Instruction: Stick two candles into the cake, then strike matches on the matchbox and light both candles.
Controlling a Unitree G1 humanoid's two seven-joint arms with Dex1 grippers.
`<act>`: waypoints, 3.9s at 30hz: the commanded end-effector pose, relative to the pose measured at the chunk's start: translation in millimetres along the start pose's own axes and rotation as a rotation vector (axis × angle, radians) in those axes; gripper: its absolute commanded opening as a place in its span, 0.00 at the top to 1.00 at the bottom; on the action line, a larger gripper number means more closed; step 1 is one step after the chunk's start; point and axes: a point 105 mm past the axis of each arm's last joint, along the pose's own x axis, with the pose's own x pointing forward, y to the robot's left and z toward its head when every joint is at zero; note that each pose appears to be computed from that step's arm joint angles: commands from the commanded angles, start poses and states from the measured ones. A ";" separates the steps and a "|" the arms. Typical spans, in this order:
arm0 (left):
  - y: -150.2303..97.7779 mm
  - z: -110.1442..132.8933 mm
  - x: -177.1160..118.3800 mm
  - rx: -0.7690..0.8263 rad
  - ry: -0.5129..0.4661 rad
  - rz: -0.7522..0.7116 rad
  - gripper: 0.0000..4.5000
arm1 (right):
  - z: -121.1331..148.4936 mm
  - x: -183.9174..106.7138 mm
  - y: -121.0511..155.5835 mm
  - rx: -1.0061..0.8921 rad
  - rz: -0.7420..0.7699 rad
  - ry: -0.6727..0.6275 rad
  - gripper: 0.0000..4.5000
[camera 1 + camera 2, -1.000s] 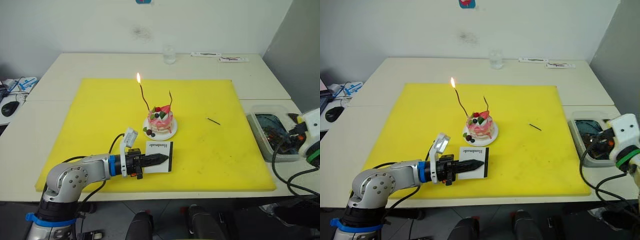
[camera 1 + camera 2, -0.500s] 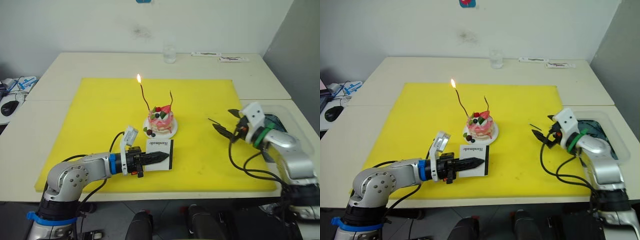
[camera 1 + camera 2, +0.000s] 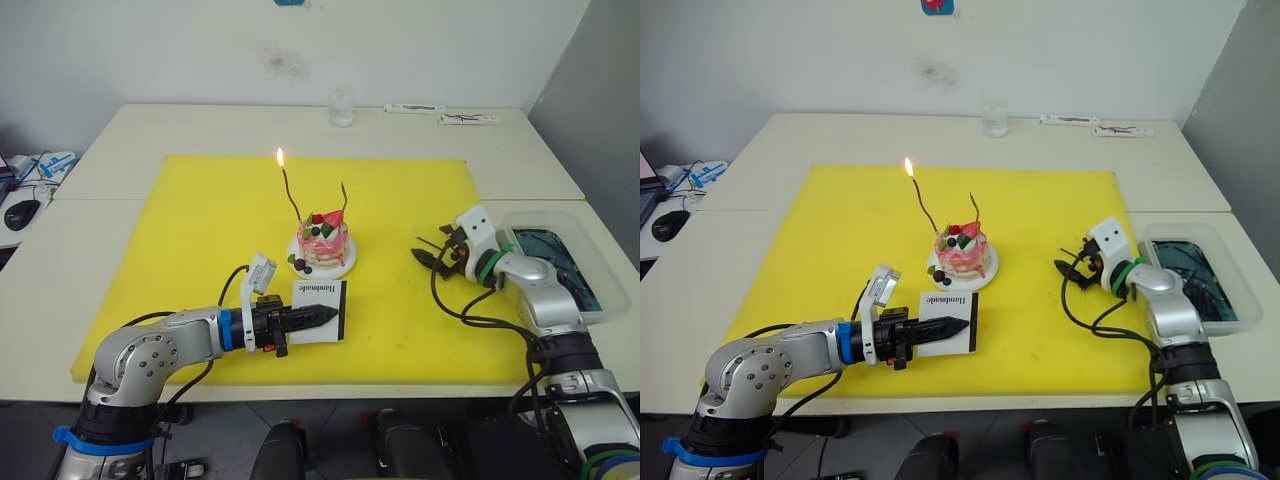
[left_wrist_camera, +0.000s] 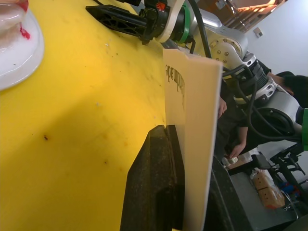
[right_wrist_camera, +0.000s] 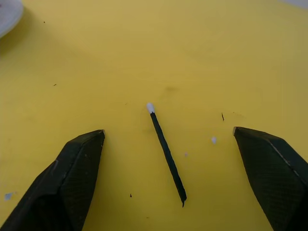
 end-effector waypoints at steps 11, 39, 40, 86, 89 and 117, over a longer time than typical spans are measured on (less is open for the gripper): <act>-7.2 9.8 -1.0 0.059 -0.027 -0.017 1.00 | 1.0 -13.6 5.1 0.010 -0.025 0.067 0.99; -8.2 4.0 3.7 0.040 0.002 -0.042 1.00 | -10.5 -91.7 75.6 0.132 -0.035 0.148 0.85; -8.1 3.9 3.4 0.040 0.003 -0.041 1.00 | -10.2 -91.4 77.5 0.127 -0.028 0.139 0.78; -8.7 5.1 1.1 0.040 0.019 -0.034 1.00 | -41.9 -81.8 79.3 0.095 -0.169 -0.040 0.99; -8.5 5.3 0.9 0.039 0.017 -0.033 1.00 | -30.8 -82.0 80.4 0.085 -0.148 -0.076 0.99; 4.8 35.0 24.5 0.036 -0.056 -0.023 1.00 | 74.6 -63.8 152.0 -0.531 0.494 -0.172 0.99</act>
